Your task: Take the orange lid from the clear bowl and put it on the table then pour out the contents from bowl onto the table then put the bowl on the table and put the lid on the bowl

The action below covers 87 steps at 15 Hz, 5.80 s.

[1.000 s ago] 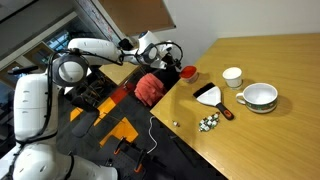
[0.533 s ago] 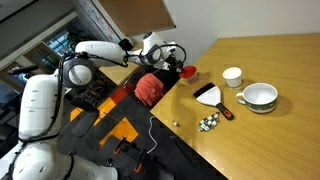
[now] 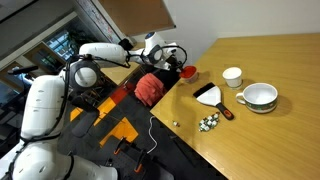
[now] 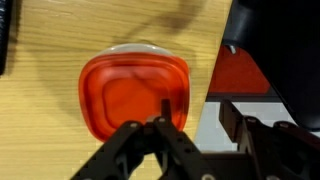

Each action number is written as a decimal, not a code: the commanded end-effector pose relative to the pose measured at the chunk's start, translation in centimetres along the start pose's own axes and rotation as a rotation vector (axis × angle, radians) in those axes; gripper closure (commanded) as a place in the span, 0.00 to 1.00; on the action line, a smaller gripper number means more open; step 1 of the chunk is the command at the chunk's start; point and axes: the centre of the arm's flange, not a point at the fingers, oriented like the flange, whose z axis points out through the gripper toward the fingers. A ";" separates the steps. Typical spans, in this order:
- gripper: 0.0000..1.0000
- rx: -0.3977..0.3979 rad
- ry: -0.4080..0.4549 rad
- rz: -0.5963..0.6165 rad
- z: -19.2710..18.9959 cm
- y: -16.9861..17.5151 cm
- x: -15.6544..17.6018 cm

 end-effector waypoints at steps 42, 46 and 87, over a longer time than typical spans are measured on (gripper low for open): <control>0.98 0.053 0.032 0.120 -8.5 3.9 2.7; 0.98 0.058 0.004 0.133 -9.6 5.7 -0.4; 0.08 0.096 -0.087 0.058 -7.0 -0.5 -8.2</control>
